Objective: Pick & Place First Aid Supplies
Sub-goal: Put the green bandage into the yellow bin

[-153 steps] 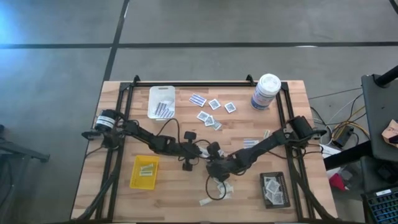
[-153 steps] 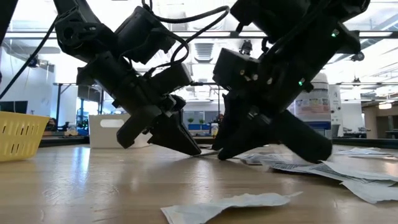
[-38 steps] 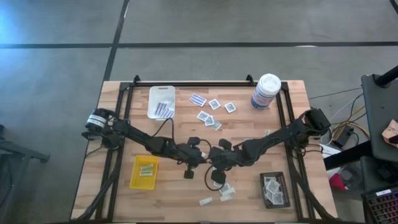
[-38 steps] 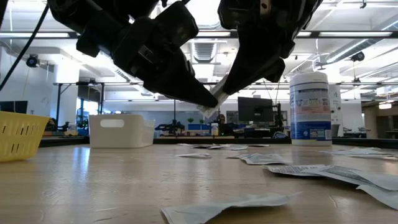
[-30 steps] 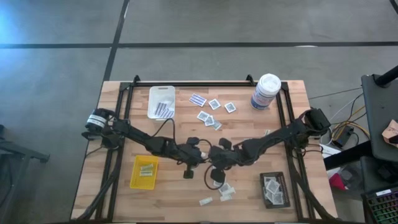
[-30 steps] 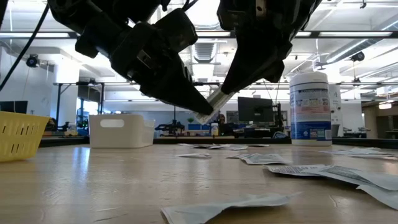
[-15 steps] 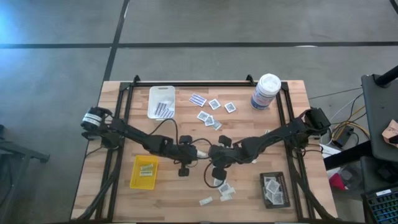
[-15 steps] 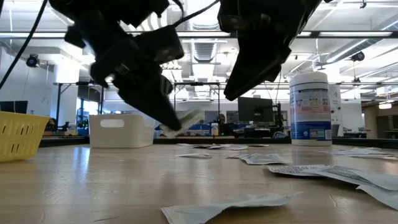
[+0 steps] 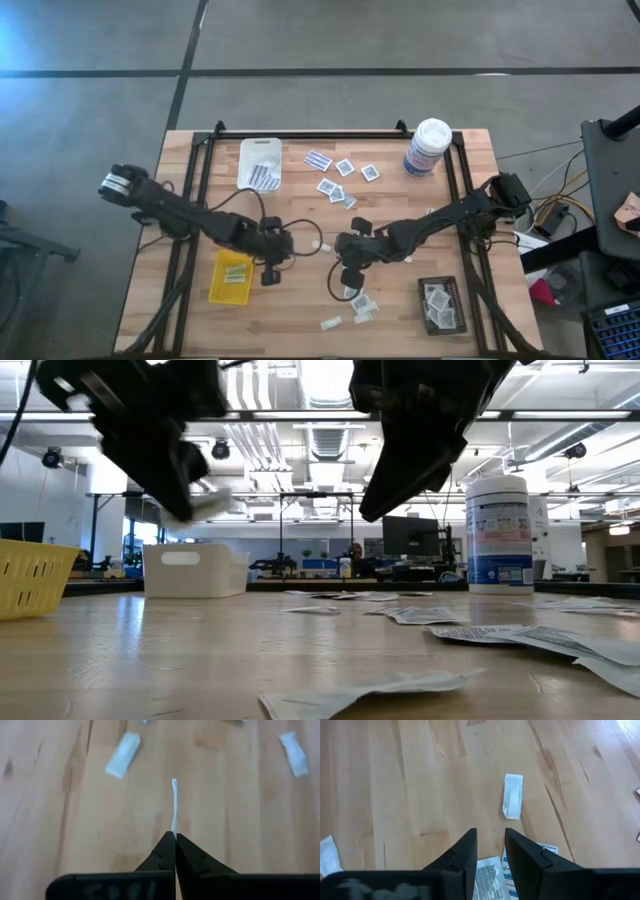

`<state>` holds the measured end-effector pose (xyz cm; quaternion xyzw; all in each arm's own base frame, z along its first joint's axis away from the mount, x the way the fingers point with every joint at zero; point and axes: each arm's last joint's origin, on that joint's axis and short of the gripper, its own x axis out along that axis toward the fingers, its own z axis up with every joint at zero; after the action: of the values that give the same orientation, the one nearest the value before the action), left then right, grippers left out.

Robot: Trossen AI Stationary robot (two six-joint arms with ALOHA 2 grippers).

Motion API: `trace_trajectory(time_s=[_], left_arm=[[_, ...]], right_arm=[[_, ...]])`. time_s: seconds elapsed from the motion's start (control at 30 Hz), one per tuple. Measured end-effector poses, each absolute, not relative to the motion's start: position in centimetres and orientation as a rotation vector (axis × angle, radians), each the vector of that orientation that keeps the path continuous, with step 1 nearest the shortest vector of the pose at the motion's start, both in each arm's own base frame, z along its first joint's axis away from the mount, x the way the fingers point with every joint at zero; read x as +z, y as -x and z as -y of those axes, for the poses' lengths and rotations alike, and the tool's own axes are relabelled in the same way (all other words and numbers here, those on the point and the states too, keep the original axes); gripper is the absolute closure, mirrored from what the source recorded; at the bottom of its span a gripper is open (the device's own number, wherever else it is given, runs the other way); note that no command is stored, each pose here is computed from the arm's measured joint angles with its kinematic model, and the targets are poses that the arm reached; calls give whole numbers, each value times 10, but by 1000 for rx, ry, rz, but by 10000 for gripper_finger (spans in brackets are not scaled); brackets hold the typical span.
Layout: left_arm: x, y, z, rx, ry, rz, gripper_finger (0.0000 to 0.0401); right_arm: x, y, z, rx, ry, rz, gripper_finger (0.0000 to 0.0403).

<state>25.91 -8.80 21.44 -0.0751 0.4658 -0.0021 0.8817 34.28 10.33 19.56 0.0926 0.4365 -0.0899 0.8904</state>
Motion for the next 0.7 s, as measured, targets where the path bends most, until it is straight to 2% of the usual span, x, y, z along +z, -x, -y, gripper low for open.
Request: trace_trajectory(time_s=[0.33, 0.5, 0.7], left_arm=[[242, -220, 103, 28, 222, -1128, 401], [244, -199, 109, 92, 239, -1300, 401], [242, -182, 119, 163, 295, -1395, 401]], right_arm=[[196, -343, -103, -201, -206, -900, 325], [194, -342, -103, -218, -236, -899, 331], [190, -340, -102, -234, -248, -911, 329]])
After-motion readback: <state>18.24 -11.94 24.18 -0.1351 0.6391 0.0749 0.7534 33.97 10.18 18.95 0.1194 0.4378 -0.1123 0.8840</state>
